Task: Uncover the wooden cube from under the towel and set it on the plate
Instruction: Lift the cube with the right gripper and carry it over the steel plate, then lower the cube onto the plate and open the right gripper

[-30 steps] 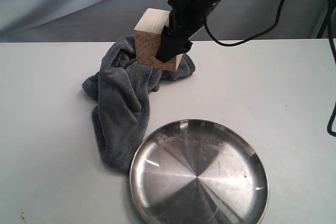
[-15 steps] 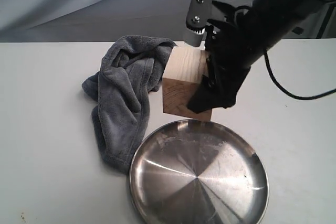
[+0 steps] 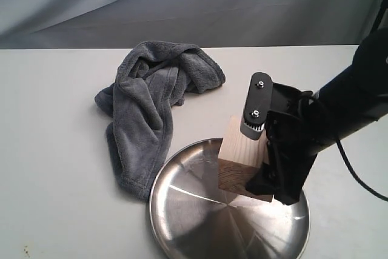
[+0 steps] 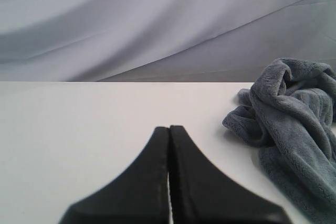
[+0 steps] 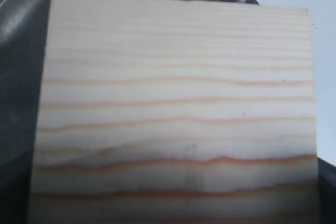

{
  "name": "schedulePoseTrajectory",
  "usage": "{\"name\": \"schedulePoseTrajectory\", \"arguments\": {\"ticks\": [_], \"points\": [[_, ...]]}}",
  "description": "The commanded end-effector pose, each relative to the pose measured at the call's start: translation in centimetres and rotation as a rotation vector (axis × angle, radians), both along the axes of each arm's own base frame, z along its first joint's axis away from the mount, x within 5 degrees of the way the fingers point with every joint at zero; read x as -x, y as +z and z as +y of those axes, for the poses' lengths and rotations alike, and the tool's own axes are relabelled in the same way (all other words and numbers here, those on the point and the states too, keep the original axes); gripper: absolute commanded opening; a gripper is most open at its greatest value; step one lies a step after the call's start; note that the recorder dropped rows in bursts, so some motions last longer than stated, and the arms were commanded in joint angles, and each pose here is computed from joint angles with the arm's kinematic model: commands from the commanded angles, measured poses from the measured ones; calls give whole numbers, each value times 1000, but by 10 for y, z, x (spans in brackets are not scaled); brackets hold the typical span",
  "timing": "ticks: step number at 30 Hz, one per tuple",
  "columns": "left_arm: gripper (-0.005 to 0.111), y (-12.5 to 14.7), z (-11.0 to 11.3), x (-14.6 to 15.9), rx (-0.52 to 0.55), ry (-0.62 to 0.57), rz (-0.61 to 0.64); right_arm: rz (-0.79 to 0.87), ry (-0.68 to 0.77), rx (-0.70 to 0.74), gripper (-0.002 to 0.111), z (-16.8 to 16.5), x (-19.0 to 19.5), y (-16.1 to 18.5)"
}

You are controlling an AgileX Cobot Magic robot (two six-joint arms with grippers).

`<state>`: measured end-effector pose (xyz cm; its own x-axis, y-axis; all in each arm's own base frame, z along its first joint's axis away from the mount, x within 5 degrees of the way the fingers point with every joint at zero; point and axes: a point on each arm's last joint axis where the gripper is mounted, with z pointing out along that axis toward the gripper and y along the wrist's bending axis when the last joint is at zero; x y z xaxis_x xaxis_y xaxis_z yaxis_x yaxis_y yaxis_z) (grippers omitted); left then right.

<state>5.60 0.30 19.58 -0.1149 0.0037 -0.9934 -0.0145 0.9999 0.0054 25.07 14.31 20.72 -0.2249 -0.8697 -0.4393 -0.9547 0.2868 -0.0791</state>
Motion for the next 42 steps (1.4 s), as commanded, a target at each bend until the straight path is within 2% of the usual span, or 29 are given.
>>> {"name": "schedulePoseTrajectory", "arguments": {"ticks": [1,5,12,19,24,42], "points": [[0,-1,0,0,-3,2,-5,-35,-36,-28,0,-1,1,-4],[0,-1,0,0,-3,2,-5,-46,-34,-16,0,0,-4,-11],[0,-1,0,0,-3,2,-5,47,0,-20,0,8,-10,-45],[0,-1,0,0,-3,2,-5,-6,-17,-7,0,9,-19,-55],[0,-1,0,0,-3,2,-5,12,38,-6,0,13,-21,-72],[0,-1,0,0,-3,2,-5,59,-1,-41,0,15,-19,-72]]}}
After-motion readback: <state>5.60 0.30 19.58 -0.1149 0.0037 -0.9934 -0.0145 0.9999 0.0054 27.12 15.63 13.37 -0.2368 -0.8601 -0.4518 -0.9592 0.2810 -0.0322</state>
